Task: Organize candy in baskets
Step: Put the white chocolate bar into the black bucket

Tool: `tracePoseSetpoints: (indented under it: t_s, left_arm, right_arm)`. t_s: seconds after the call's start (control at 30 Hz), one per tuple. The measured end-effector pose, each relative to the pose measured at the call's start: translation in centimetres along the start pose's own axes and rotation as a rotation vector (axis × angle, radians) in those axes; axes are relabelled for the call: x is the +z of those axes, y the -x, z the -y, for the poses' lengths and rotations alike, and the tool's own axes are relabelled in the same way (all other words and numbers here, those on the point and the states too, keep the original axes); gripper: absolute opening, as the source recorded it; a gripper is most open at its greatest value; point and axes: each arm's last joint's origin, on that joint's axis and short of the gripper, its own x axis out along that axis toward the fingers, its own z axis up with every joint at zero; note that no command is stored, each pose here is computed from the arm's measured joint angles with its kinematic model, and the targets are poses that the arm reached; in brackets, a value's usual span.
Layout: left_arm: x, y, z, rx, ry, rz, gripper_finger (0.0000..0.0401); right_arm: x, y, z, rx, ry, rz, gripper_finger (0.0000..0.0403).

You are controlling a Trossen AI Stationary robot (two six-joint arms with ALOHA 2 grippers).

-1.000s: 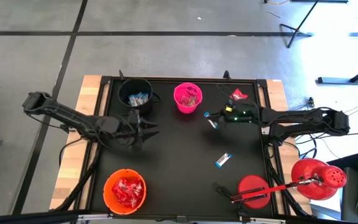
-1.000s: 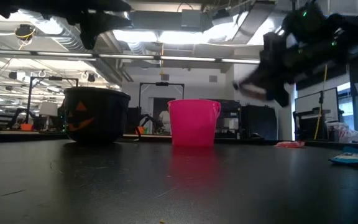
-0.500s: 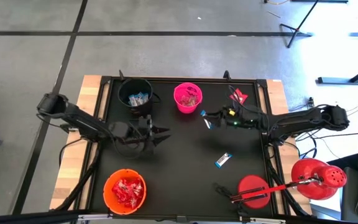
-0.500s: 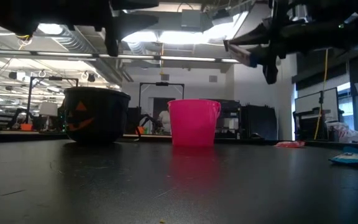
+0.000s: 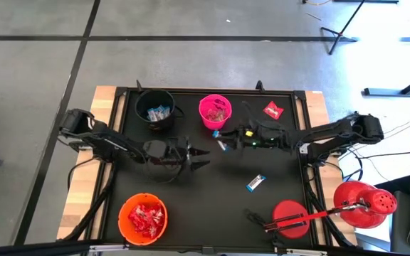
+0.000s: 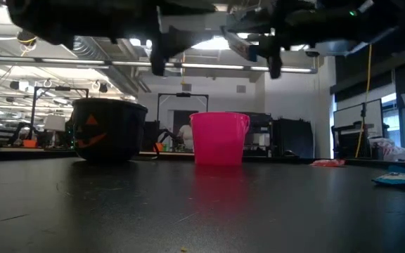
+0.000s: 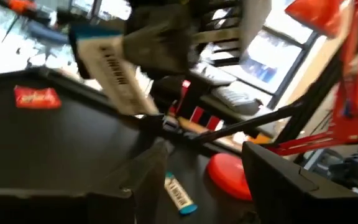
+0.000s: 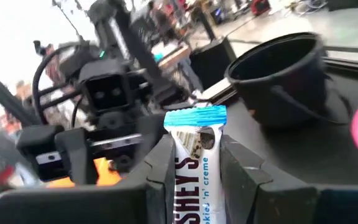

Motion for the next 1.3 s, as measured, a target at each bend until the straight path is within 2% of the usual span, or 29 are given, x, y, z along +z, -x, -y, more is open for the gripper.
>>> tracePoseSetpoints:
  t_s: [0.2, 0.33, 0.77, 1.03, 1.2, 1.3]
  left_arm:
    - [-0.4, -0.6, -1.1, 0.108, 0.052, -0.035, 0.0203]
    - [-0.3, -0.7, -1.1, 0.114, 0.068, -0.015, 0.0203]
    - [0.1, -0.7, -1.2, 0.214, 0.084, 0.058, 0.0203]
    - [-0.5, -0.6, -1.9, 0.342, 0.112, 0.038, 0.0201]
    - [-0.5, -0.5, -2.0, 0.376, 0.106, 0.057, 0.0199]
    - [-0.5, -0.5, -2.0, 0.387, 0.085, 0.057, 0.0185]
  right_arm:
    - [0.6, -2.5, -2.2, -0.011, 0.108, -0.072, 0.0088]
    - [0.7, -3.2, -3.2, -0.062, 0.163, -0.061, 0.0088]
    - [-0.9, -6.1, -3.1, -0.196, 0.185, -0.049, 0.0088]
    - [-1.1, -7.6, -3.4, -0.185, 0.184, -0.055, 0.0088]
    - [-1.1, -7.8, -3.8, -0.172, 0.182, -0.063, 0.0088]
    - [-1.1, -7.8, -3.8, -0.181, 0.187, -0.06, 0.0088]
